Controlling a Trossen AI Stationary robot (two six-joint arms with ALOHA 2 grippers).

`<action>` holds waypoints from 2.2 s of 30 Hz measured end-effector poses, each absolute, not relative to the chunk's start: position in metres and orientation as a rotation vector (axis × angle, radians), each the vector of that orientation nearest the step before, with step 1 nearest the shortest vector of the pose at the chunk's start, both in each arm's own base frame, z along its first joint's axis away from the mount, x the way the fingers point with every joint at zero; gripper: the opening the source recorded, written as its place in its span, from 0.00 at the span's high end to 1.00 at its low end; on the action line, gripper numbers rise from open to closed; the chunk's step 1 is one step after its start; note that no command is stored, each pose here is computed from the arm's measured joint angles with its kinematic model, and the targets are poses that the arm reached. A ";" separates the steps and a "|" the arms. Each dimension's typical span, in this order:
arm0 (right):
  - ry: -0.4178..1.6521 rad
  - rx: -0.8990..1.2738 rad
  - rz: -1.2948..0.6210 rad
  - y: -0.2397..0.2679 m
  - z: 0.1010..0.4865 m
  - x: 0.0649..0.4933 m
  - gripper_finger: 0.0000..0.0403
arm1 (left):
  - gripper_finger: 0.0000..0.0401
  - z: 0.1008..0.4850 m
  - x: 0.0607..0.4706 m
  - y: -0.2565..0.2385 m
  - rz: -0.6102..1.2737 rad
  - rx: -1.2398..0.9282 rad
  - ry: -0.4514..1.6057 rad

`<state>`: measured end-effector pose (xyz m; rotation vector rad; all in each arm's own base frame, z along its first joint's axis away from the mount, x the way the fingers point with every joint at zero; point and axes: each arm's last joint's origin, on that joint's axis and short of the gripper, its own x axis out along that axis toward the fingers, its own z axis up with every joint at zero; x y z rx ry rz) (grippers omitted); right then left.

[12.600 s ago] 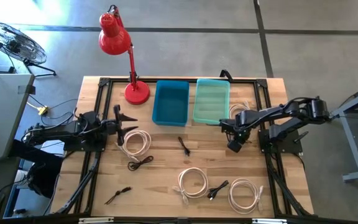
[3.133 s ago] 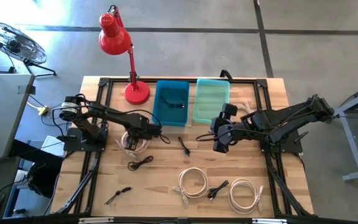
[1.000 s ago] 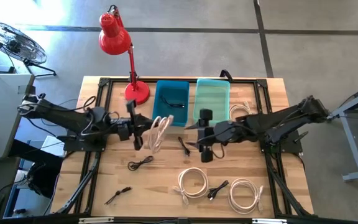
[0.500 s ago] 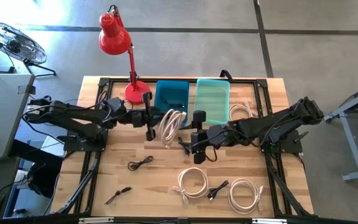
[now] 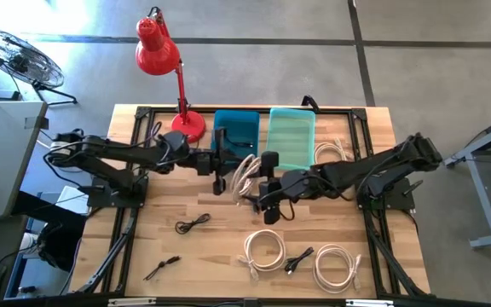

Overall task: Pick & Place USB Port
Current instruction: Put the light brown hdmi cable into the light green bin

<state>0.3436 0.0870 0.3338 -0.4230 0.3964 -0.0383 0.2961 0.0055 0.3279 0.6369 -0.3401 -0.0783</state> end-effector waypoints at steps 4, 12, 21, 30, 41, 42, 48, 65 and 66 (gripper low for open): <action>0.416 -0.437 -0.040 0.088 0.328 0.347 0.41 | 0.98 0.326 0.300 0.005 -0.092 0.655 -0.332; 0.420 -0.475 -0.103 0.098 0.340 0.329 0.41 | 0.98 0.326 0.301 0.006 -0.088 0.653 -0.312; 0.432 -0.399 -0.053 0.111 0.345 0.314 0.41 | 0.98 0.325 0.301 0.006 -0.067 0.680 -0.302; 0.399 -0.352 -0.027 0.099 0.338 0.334 0.41 | 0.98 0.326 0.301 0.015 -0.053 0.679 -0.300; 0.408 -0.402 -0.051 0.087 0.319 0.357 0.43 | 0.98 0.325 0.301 0.015 -0.061 0.679 -0.293; 0.412 -0.405 -0.054 0.087 0.319 0.357 0.45 | 0.98 0.324 0.301 0.015 -0.062 0.678 -0.290; 0.422 -0.415 -0.047 0.087 0.319 0.356 0.78 | 0.90 0.323 0.301 0.016 -0.068 0.678 -0.274; 0.501 -0.484 -0.227 0.102 0.329 0.326 0.92 | 0.77 0.319 0.298 0.018 -0.014 0.663 -0.151; 0.497 -0.482 -0.250 0.103 0.332 0.322 0.92 | 0.77 0.320 0.297 0.018 -0.001 0.663 -0.145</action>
